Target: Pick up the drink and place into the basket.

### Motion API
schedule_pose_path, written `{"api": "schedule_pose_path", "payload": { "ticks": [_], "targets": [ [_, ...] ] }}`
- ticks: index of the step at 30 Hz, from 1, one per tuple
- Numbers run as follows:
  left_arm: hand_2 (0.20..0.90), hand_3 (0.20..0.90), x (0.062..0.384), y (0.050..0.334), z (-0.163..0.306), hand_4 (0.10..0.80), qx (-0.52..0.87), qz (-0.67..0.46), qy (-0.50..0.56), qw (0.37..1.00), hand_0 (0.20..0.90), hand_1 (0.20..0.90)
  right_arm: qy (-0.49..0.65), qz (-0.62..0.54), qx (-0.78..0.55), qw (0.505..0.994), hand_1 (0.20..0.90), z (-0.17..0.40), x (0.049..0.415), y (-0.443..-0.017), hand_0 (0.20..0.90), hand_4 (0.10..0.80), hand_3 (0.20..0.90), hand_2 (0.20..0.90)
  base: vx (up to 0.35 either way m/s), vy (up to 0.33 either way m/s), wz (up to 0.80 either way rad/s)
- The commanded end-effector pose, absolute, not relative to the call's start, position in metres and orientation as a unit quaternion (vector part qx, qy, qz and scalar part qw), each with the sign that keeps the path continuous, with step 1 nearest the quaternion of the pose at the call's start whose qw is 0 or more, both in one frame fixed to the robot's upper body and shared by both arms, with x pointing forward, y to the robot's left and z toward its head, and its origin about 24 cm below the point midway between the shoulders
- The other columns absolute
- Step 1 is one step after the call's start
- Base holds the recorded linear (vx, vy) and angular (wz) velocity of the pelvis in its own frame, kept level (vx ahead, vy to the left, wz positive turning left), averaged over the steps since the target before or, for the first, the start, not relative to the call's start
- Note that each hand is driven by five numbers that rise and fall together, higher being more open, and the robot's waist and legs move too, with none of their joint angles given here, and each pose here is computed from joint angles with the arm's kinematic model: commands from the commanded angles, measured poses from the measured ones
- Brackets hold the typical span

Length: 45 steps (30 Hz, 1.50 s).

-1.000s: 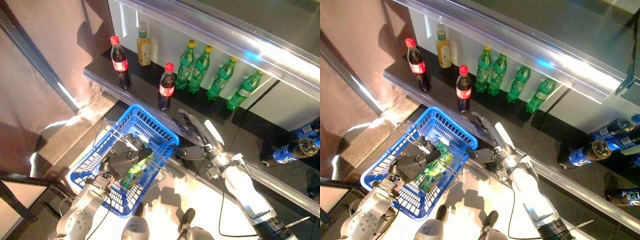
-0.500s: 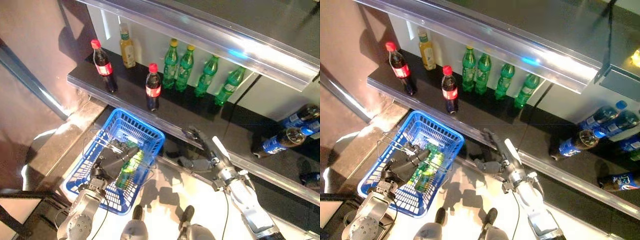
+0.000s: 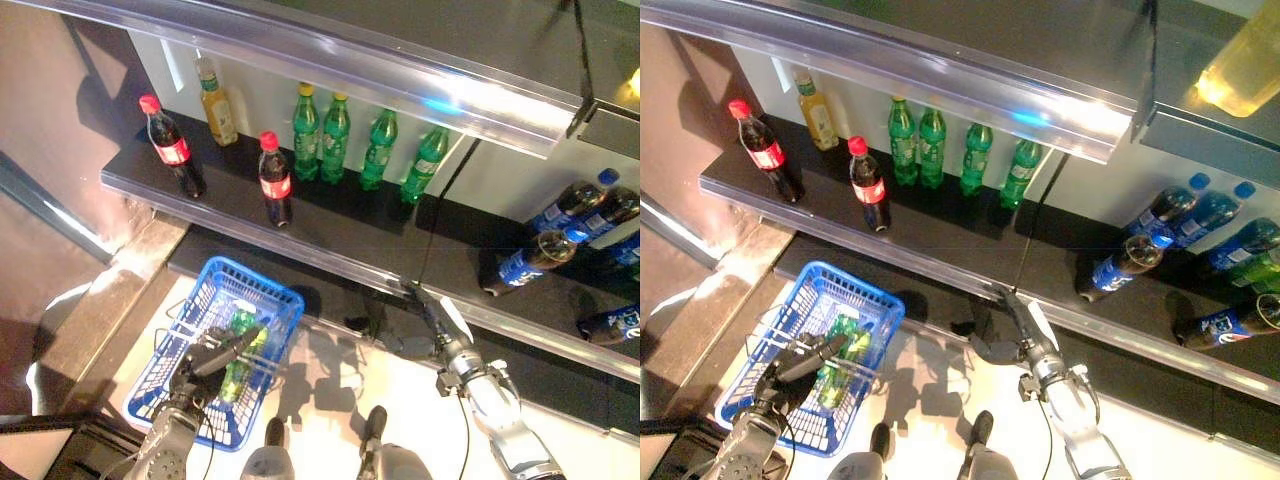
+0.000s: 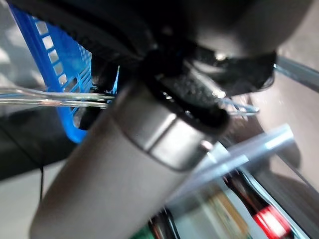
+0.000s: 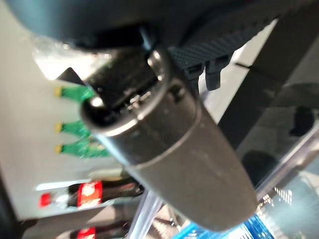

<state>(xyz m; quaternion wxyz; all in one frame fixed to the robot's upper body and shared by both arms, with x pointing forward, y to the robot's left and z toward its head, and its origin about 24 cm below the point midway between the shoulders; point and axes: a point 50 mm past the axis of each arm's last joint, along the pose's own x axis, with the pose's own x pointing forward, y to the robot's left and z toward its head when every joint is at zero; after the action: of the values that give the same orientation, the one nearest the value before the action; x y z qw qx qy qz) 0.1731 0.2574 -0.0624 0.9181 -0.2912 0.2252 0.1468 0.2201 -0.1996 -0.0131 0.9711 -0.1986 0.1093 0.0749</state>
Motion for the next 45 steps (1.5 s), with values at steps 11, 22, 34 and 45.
{"api": "schedule_pose_path", "payload": {
  "ticks": [11, 22, 34, 45],
  "targets": [
    [0.3, 0.2, 0.188, 0.302, -0.046, 0.1, -0.219, 0.222, 0.099, 0.945, 0.3, 0.3, 0.161, 0.044, -0.227, 0.96, 0.9, -0.048, 0.196, -0.218, 0.9, 0.8, 0.9, 0.9, 0.004, -0.001, -0.07],
    [0.3, 0.2, 0.163, 0.294, -0.087, 0.1, -0.181, 0.215, 0.224, 0.933, 0.3, 0.3, 0.353, -0.058, -0.143, 0.923, 0.9, -0.108, 0.152, -0.25, 0.9, 0.8, 0.9, 0.9, -0.003, 0.006, -0.06],
    [0.3, 0.2, 0.126, 0.291, -0.122, 0.1, -0.109, 0.182, 0.369, 0.905, 0.3, 0.3, 0.507, -0.121, -0.07, 0.85, 0.9, -0.145, 0.097, -0.272, 0.9, 0.8, 0.9, 0.9, 0.035, 0.011, -0.12],
    [0.3, 0.2, 0.129, 0.286, -0.123, 0.1, -0.096, 0.156, 0.378, 0.908, 0.3, 0.3, 0.531, -0.127, -0.071, 0.835, 0.9, -0.148, 0.089, -0.276, 0.9, 0.8, 0.9, 0.9, 0.018, 0.003, -0.03]
  ]
}}
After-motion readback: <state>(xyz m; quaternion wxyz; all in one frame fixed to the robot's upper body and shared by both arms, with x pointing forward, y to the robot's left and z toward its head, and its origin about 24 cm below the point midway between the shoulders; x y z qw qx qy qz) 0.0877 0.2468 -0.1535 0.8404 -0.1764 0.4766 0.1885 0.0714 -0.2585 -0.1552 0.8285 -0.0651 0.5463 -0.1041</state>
